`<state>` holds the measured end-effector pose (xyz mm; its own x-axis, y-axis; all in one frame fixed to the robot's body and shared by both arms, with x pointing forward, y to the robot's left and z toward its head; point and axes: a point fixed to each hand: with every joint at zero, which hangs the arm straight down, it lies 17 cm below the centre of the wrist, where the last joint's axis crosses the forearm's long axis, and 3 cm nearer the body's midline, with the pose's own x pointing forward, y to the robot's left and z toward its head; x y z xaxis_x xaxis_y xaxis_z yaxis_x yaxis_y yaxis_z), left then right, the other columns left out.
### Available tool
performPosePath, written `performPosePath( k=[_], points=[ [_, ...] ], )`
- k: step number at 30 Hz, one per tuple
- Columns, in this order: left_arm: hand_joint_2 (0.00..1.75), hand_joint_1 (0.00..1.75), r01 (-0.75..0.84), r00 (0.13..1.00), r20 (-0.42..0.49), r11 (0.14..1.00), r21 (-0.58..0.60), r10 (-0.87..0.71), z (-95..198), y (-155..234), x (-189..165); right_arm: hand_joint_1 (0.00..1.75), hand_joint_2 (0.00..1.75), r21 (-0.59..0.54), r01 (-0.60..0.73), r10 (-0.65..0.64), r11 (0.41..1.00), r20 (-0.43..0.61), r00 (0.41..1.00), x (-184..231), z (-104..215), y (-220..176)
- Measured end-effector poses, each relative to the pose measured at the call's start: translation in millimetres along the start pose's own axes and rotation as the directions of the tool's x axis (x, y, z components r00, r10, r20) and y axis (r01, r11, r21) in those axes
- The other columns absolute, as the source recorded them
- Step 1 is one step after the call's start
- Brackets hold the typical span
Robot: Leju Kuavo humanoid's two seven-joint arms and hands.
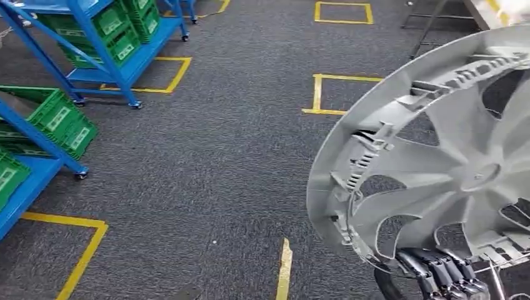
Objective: Take the parts from the cabinet and place them on the table.
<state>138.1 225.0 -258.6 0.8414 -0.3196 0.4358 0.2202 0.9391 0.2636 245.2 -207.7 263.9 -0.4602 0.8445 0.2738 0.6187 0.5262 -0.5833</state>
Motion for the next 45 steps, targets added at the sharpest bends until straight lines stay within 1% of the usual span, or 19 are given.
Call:
performPosePath(
  k=[11,15,21,26,35,40,45],
  points=[
    [1.75,0.00,-0.014,1.000,0.004,1.000,0.013,0.014,-1,2,3,1.75,1.75,-0.007,-0.010,0.010,1.000,0.000,1.000,-1,-1,-4],
    [1.75,0.00,-0.021,1.000,0.019,1.000,0.013,0.021,0,1,5,1.75,1.75,0.006,-0.030,0.030,1.000,-0.001,1.000,-1,1,-3],
    [1.75,0.00,-0.040,0.999,0.025,0.999,0.011,0.040,2,-6,10,1.75,1.75,0.009,-0.041,0.041,0.999,-0.012,0.999,-1,2,-3],
    [1.75,0.00,-0.065,0.997,0.047,0.998,0.004,0.065,3,-13,19,1.75,1.75,0.019,-0.068,0.068,0.998,0.005,0.998,2,-1,0],
    [1.75,0.00,-0.082,0.996,0.046,0.997,-0.002,0.082,6,-22,23,1.75,1.75,0.021,-0.081,0.081,0.997,0.008,0.997,3,-2,0],
    [1.75,0.00,-0.069,0.995,0.066,0.998,-0.006,0.069,6,-26,31,1.75,1.75,0.015,-0.089,0.090,0.996,-0.015,0.996,0,0,-6],
    [1.75,0.00,-0.066,0.996,0.067,0.998,0.004,0.065,6,-25,31,1.75,1.75,0.013,-0.096,0.096,0.995,-0.024,0.995,-4,1,-7]
  ],
)
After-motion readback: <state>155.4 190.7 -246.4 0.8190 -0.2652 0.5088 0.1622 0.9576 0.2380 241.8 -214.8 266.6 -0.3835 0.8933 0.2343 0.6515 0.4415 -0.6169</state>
